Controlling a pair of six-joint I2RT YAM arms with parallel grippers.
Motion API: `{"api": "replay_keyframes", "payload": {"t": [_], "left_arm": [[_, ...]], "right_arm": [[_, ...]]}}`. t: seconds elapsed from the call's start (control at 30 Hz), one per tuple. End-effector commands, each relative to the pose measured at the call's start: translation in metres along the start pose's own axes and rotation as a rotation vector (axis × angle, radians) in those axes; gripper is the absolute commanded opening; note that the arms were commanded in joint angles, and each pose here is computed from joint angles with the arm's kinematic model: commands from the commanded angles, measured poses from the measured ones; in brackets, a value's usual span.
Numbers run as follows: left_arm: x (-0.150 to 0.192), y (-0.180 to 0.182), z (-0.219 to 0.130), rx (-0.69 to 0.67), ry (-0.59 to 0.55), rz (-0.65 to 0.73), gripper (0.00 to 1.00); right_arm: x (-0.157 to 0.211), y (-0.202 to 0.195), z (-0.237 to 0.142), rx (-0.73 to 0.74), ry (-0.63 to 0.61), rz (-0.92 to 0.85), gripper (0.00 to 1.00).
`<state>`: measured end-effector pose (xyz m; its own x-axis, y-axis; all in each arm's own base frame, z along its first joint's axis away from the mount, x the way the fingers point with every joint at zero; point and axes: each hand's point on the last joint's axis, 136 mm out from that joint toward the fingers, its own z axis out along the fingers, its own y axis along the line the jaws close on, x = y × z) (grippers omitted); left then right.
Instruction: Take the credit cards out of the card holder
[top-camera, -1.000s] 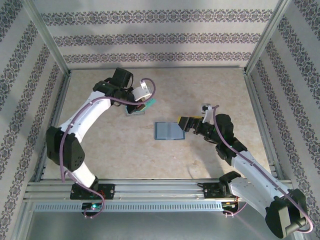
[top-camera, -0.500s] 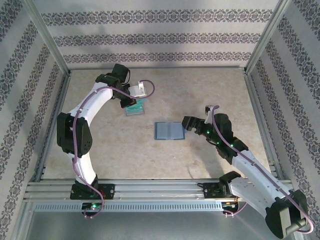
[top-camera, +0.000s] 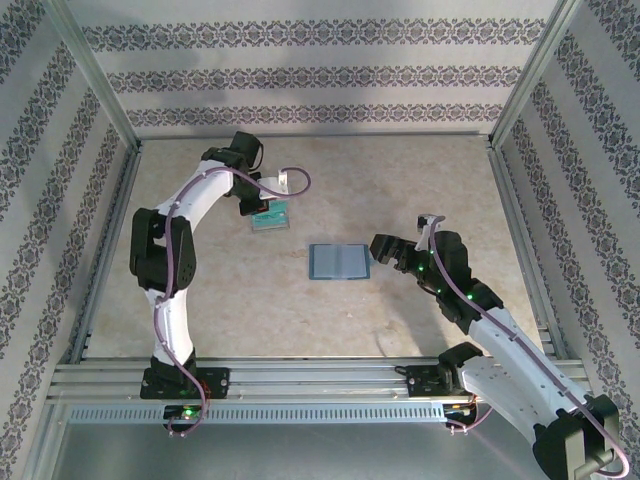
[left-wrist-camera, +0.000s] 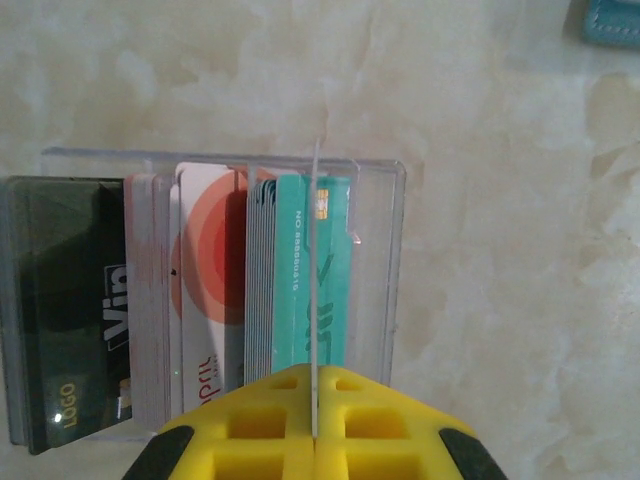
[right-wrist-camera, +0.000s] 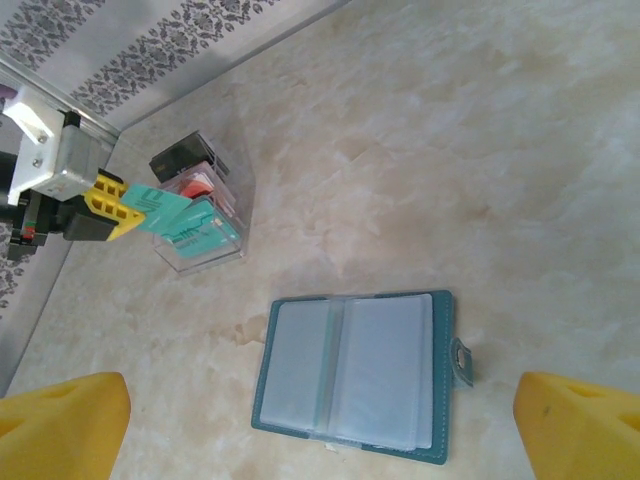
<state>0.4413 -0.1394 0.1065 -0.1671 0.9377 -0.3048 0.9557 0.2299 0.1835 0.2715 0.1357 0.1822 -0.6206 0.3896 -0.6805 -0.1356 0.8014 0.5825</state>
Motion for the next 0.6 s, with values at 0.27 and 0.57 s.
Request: {"api": "replay_keyframes", "payload": {"t": [0.27, 0.57], "left_arm": [[0.019, -0.002, 0.007, 0.058, 0.073, 0.015, 0.0], [0.026, -0.004, 0.014, 0.069, 0.103, 0.025, 0.0]], "right_arm": [[-0.013, -0.004, -0.006, 0.047, -0.035, -0.005, 0.98], [-0.013, -0.006, -0.005, 0.052, -0.035, 0.004, 0.98]]}}
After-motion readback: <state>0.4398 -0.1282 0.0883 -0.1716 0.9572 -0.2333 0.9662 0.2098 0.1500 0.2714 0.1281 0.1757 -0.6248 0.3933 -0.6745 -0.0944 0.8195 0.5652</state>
